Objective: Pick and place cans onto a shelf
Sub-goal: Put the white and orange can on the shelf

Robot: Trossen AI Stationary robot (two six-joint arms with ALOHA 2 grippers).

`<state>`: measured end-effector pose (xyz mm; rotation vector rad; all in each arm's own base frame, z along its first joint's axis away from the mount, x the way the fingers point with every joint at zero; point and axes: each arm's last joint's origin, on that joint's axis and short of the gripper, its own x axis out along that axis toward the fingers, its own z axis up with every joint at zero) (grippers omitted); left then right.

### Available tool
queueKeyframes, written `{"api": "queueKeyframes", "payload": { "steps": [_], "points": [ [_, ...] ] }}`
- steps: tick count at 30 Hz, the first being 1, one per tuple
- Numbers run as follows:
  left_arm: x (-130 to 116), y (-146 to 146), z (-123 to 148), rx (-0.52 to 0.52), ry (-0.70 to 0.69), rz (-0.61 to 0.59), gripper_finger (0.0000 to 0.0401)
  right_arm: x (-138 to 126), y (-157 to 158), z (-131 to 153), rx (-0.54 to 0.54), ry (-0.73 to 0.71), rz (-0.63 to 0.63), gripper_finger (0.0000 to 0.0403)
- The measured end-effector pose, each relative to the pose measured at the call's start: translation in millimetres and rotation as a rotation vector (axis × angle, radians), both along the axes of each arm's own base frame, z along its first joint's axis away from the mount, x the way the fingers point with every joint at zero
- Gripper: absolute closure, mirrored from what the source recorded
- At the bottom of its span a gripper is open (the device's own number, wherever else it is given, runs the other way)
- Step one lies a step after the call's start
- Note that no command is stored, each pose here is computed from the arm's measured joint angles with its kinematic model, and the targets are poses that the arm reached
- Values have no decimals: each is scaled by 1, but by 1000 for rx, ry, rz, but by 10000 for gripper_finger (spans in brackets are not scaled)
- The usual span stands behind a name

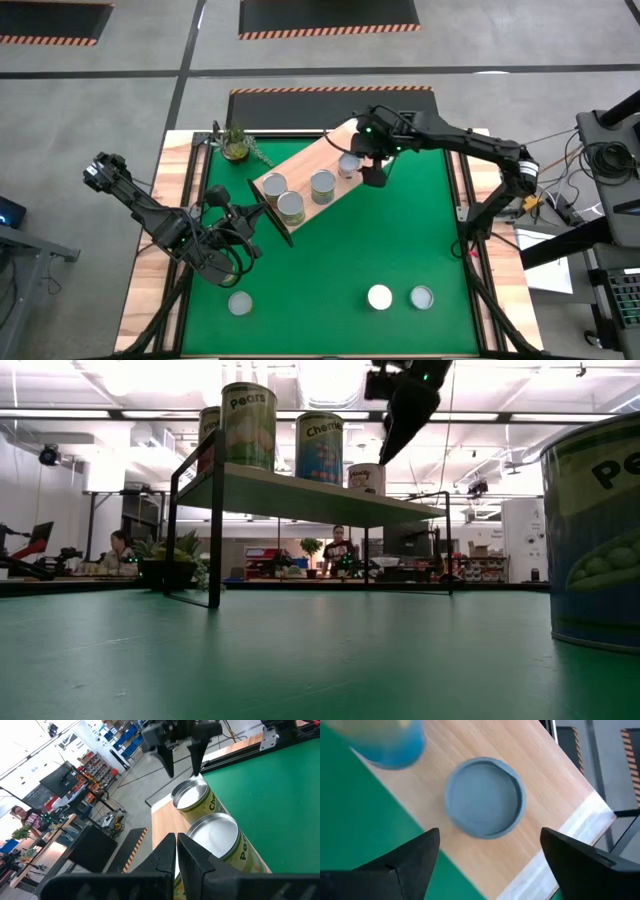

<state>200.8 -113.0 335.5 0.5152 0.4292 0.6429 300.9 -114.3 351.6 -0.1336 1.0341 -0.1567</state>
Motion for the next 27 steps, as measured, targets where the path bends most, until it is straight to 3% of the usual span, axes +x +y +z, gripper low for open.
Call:
{"api": "queueKeyframes", "payload": {
  "steps": [6,14,21,27],
  "points": [
    [0,0,0,0,0,0,401,-11,20,11,100,-46,-3,121],
    [0,0,0,0,0,0,401,-5,34,-16,137,-92,9,257],
    [0,0,0,0,1,0,401,1,31,-39,92,-114,-5,376],
    [0,0,0,0,0,0,401,-2,21,-34,-76,-86,-79,390]
  ]
}}
